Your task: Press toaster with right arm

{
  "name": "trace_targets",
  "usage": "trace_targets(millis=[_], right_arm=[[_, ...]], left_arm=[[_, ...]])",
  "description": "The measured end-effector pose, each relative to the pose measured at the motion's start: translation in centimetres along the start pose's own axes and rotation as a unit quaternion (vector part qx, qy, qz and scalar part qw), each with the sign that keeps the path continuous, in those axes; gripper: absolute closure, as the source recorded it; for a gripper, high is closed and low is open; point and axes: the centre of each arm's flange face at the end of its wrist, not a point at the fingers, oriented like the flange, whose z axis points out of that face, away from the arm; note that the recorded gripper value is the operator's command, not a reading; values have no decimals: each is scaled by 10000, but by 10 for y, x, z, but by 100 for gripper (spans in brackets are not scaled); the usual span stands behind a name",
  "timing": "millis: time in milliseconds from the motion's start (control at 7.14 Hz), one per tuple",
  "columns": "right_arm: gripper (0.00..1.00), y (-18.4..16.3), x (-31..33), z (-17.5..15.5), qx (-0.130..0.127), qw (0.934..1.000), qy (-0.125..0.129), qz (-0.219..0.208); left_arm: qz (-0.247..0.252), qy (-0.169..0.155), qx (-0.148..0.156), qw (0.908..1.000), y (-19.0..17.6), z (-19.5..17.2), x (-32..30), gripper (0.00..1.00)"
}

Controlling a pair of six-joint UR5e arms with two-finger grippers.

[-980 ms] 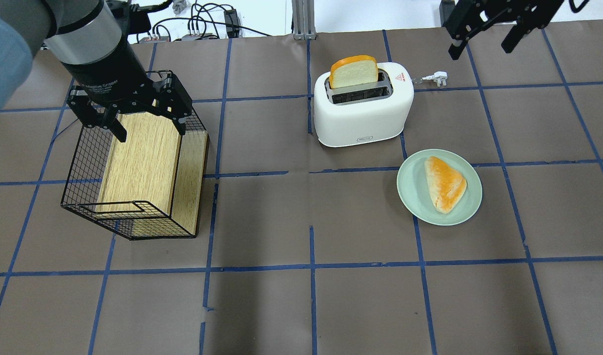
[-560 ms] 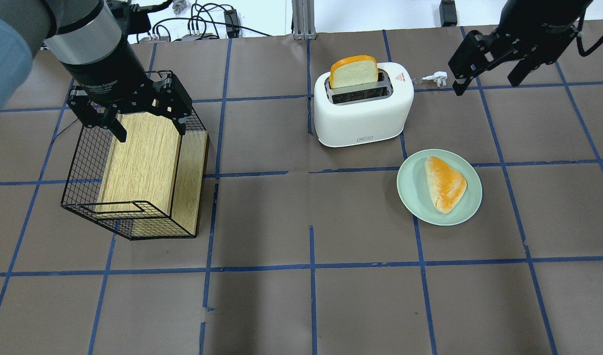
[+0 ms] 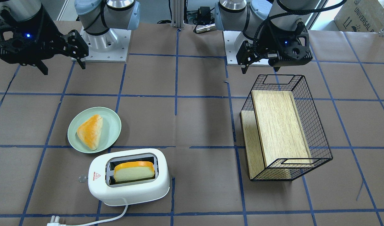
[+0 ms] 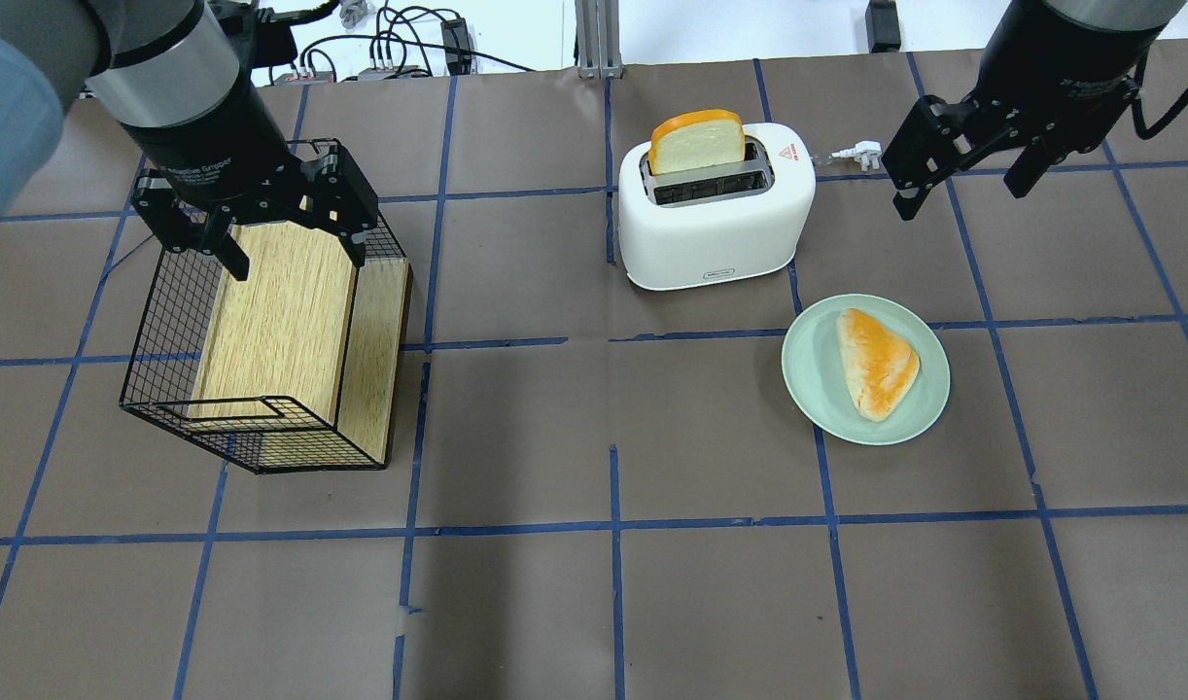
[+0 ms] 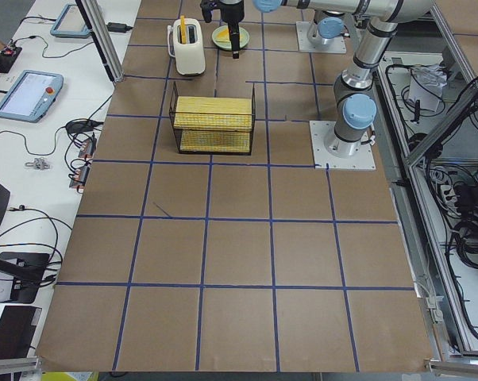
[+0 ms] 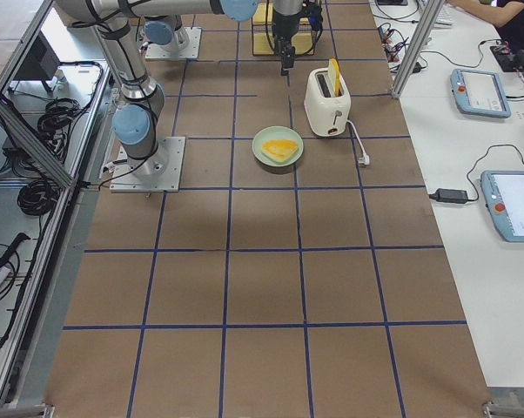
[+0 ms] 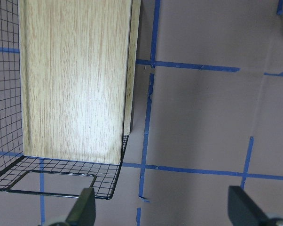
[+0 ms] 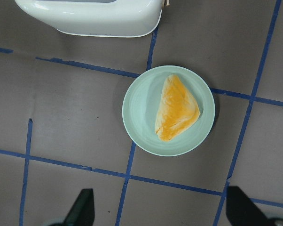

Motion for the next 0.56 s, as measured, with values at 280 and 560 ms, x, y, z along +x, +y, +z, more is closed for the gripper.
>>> trace_targets(millis=[280,560], right_arm=[[0,-1,-4,3,-48,10000,-2,-50],[0,-3,-4,6,-59,10000,-1,-55]], left_arm=[[0,0,-2,10000,0,0,0,0],[0,-1,-4,10000,0,0,0,0]])
